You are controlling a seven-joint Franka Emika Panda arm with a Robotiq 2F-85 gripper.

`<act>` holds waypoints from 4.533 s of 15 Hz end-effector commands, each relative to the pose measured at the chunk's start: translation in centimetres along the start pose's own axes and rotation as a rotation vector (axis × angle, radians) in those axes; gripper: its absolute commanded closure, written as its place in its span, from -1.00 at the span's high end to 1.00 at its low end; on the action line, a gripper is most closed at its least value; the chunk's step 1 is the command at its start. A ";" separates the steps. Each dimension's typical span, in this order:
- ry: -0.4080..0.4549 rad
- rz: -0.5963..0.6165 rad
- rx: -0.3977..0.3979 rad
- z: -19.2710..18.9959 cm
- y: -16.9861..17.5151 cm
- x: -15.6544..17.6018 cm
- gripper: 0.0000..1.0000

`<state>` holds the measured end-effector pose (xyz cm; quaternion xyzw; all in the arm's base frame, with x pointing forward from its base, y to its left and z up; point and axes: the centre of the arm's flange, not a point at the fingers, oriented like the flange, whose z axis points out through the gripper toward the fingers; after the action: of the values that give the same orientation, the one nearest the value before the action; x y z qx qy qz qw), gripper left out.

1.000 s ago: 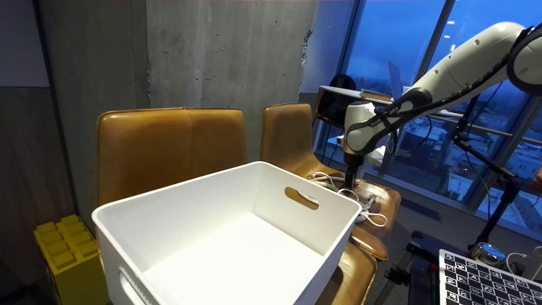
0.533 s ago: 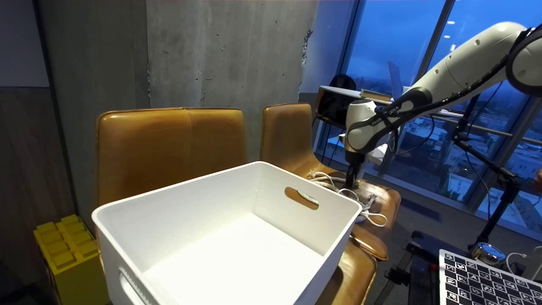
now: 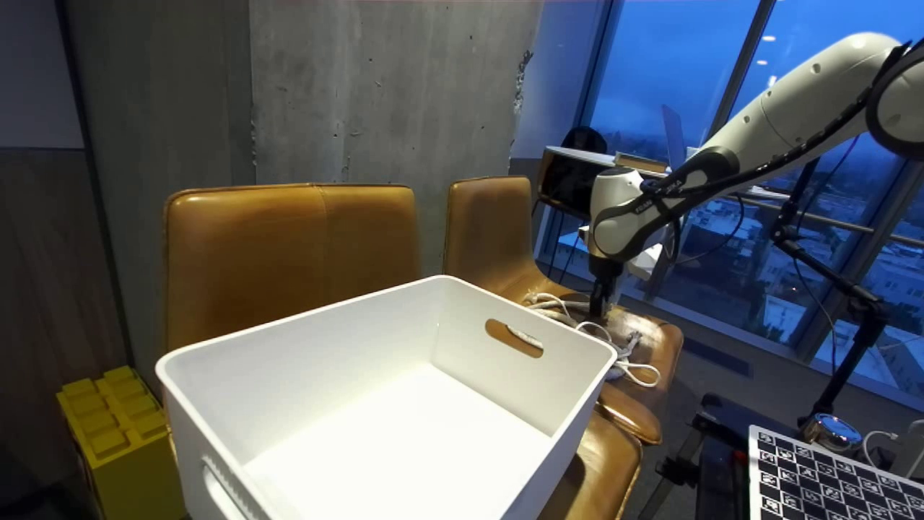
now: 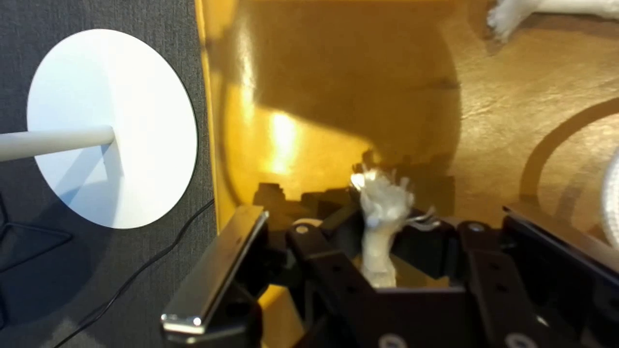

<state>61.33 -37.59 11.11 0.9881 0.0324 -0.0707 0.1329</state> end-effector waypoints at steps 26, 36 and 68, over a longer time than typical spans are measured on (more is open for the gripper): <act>0.484 -0.200 -0.012 -45.6 -19.6 -1.3 -0.96; 0.694 -0.332 0.042 -68.7 -37.6 -9.1 -0.96; 0.146 -0.298 0.022 -30.6 -32.8 -0.5 1.00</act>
<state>63.60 9.29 32.78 0.9751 0.1814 -0.0149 0.1270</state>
